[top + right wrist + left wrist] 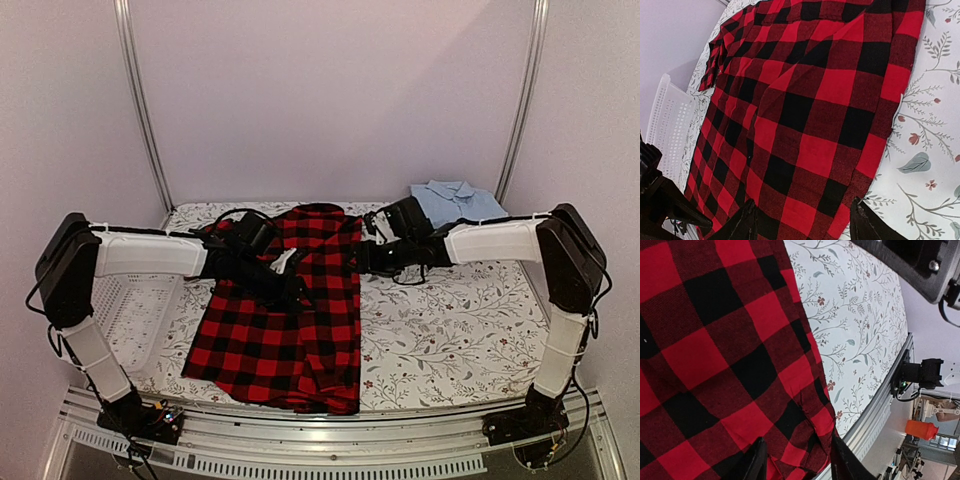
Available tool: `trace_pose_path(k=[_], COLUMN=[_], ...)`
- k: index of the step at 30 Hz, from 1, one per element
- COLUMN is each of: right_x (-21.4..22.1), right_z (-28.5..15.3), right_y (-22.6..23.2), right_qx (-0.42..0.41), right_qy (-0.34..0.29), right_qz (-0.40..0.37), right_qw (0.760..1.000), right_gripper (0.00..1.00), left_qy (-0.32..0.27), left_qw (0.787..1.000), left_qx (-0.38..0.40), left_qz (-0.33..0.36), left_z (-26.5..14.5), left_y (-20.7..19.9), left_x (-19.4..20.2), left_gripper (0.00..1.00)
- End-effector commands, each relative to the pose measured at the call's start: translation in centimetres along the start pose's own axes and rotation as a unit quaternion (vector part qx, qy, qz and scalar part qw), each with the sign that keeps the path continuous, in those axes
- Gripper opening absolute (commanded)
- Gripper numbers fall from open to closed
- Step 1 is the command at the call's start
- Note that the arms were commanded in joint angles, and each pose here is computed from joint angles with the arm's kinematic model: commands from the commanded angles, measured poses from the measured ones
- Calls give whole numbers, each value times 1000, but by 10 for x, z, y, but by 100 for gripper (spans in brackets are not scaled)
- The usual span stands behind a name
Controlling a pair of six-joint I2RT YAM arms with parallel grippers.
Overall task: Fold and stack the long sleeve shirts
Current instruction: Move the 1/3-folded shirt to the center of the board.
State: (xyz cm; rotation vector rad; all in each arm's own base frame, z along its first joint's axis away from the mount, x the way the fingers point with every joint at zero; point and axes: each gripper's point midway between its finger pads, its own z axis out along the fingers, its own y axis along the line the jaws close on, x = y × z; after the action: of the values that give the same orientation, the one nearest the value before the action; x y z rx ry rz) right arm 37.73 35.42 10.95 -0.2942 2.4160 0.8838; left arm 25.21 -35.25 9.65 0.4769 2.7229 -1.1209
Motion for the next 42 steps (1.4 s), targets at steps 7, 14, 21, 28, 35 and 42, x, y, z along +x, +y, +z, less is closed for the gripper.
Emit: trace_pose_path(k=[7, 14, 21, 28, 35, 42], right_x=[55, 91, 115, 125, 117, 104], right_z=[30, 53, 64, 57, 32, 3], right_y=[49, 41, 9, -32, -79, -115], right_qx=[-69, -71, -28, 4, 37, 56], right_qy=[56, 96, 122, 133, 119, 102], right_qz=[6, 30, 43, 68, 80, 89], right_qw=[996, 992, 991, 989, 989, 989], right_gripper=[50, 47, 47, 48, 48, 48], left_qy=[-16, -3, 33, 66, 65, 65], left_qw=[1000, 999, 999, 997, 996, 995], left_qx=[19, 18, 15, 12, 33, 51], left_qz=[-18, -33, -37, -50, -48, -47], left_z=[8, 21, 51, 95, 127, 153], left_y=[13, 22, 25, 15, -19, -47], left_x=[-3, 6, 29, 39, 13, -2], left_gripper=[37, 33, 29, 24, 23, 22])
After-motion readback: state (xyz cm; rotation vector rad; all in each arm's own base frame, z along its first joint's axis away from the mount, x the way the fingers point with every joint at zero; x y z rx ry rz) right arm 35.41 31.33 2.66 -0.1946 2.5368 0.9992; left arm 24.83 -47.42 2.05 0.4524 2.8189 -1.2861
